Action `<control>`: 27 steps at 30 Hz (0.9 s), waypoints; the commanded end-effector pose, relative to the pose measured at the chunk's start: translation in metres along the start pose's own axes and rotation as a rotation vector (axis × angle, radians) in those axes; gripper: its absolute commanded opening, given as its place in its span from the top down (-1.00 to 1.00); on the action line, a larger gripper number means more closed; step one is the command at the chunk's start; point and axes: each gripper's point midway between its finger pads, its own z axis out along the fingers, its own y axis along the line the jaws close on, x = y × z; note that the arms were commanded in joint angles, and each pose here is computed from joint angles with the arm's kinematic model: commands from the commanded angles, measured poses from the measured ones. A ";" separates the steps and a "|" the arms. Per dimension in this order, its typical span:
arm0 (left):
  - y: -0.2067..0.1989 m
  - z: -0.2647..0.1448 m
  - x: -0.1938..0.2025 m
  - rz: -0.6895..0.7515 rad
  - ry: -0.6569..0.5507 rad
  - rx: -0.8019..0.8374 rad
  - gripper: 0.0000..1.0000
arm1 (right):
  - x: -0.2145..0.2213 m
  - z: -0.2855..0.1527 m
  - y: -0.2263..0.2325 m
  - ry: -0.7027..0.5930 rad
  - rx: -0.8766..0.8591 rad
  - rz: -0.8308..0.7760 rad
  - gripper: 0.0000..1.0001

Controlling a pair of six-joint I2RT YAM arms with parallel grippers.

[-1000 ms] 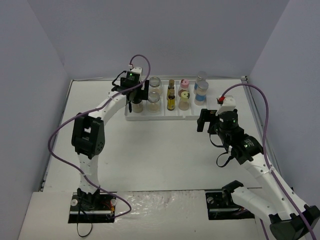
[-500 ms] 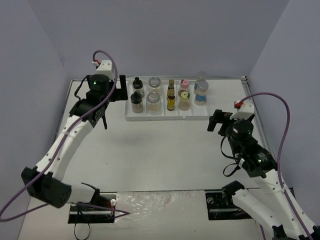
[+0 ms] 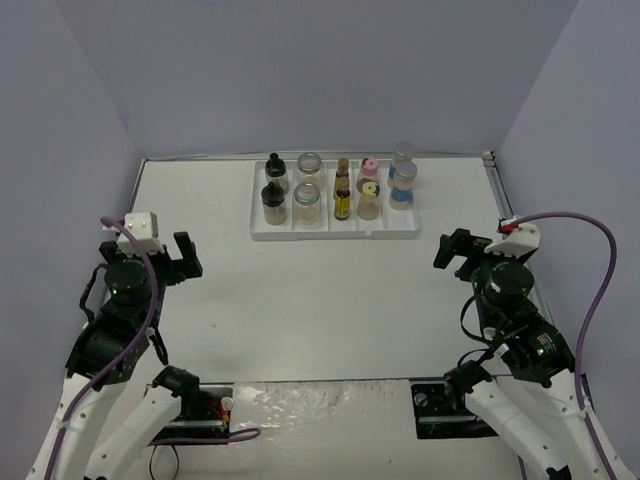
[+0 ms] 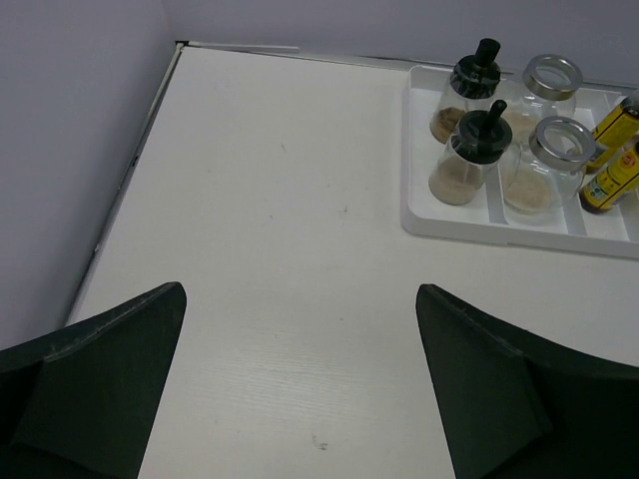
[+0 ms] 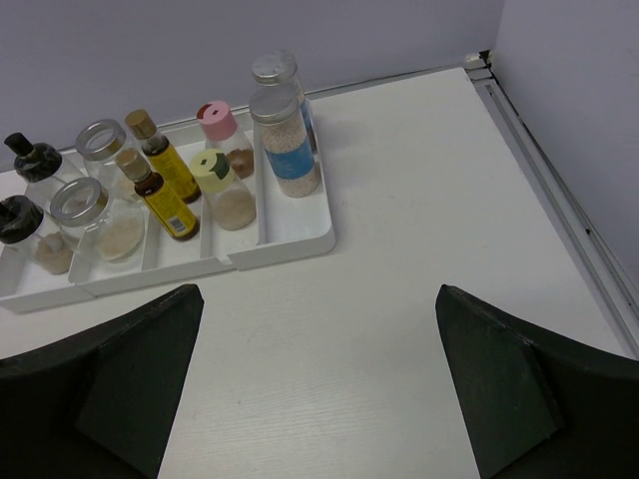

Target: Organize the condiment bottles

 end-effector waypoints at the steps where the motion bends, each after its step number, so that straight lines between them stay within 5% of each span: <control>1: 0.013 -0.006 0.015 -0.045 -0.008 -0.048 -0.94 | -0.014 -0.004 -0.009 -0.057 0.037 0.015 -1.00; 27: 0.015 0.013 0.027 -0.092 0.014 -0.058 -0.94 | -0.013 -0.005 -0.016 -0.074 0.070 0.017 -1.00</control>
